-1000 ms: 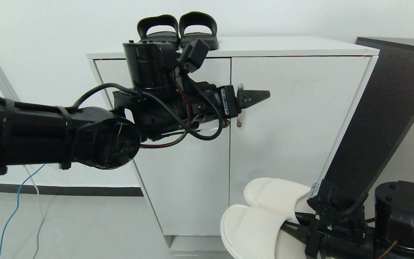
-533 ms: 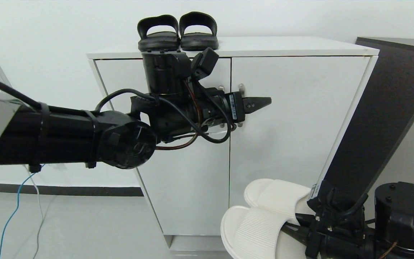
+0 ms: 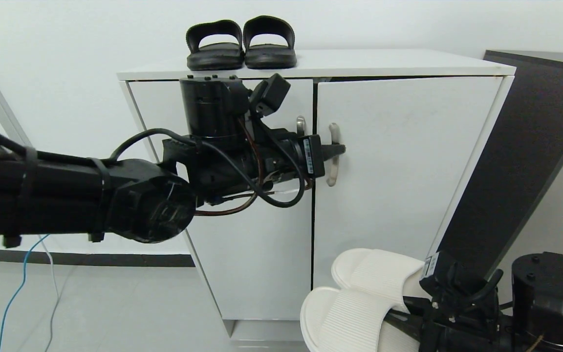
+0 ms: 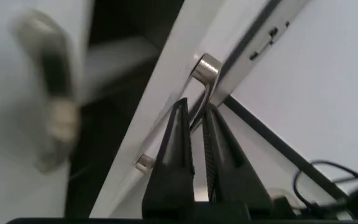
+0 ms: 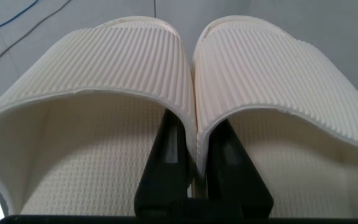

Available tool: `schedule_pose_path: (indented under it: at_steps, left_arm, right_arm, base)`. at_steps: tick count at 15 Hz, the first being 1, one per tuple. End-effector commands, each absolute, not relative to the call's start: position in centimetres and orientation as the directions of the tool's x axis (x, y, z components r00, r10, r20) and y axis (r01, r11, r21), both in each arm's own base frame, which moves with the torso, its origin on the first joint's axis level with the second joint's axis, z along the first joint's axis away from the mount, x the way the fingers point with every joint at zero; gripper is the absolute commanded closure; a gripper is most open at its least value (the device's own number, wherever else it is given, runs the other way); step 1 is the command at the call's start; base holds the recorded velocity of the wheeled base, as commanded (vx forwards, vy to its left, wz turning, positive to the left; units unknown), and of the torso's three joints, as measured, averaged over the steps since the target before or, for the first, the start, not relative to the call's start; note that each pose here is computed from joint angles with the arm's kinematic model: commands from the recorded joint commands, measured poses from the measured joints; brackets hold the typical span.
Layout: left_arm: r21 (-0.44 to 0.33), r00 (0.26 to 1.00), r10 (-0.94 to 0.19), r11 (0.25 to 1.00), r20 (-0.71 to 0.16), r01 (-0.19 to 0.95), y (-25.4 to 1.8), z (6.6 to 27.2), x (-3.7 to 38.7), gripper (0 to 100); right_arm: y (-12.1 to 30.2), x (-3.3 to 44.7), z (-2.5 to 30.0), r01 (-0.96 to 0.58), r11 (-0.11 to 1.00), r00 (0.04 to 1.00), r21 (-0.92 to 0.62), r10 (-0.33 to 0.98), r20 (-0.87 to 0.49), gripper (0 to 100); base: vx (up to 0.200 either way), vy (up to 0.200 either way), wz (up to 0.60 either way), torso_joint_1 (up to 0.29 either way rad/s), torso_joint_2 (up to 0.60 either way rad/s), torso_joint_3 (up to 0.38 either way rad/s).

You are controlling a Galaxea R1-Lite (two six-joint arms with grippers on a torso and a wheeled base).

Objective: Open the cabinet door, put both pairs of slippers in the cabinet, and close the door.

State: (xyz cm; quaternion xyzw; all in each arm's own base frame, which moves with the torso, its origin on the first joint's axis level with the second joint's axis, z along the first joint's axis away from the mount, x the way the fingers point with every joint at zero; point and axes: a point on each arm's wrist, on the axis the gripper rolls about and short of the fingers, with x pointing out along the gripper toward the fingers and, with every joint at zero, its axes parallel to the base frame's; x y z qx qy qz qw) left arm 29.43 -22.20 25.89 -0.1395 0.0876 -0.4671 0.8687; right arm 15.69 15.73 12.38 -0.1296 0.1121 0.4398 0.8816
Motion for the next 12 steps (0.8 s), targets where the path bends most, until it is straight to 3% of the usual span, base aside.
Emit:
schedule_pose_path:
  at_steps: [1, 6, 12]
  left_arm:
    - [-0.316, 0.545, -0.838, 0.517, 0.001, 0.796, -20.9, 27.2, 27.5, 100]
    - [-0.31, 0.536, -0.844, 0.505, 0.017, 0.805, -18.9, 28.2, 24.1, 100]
    - [-0.317, 0.591, -0.807, 0.557, 0.014, 0.768, -18.0, 27.9, 26.6, 100]
  right_arm:
    - [15.7, 15.6, 12.5, -0.807, 0.576, 0.585, -0.13, 0.75, -0.308, 100]
    - [15.8, 15.5, 12.4, -0.809, 0.572, 0.583, -0.134, 0.752, -0.308, 100]
    - [15.7, 15.3, 12.4, -0.81, 0.571, 0.582, -0.134, 0.753, -0.308, 100]
  base:
    - [0.0, 0.0, 0.0, 0.0, 0.0, 0.0]
    - [0.0, 0.0, 0.0, 0.0, 0.0, 0.0]
    - [0.0, 0.0, 0.0, 0.0, 0.0, 0.0]
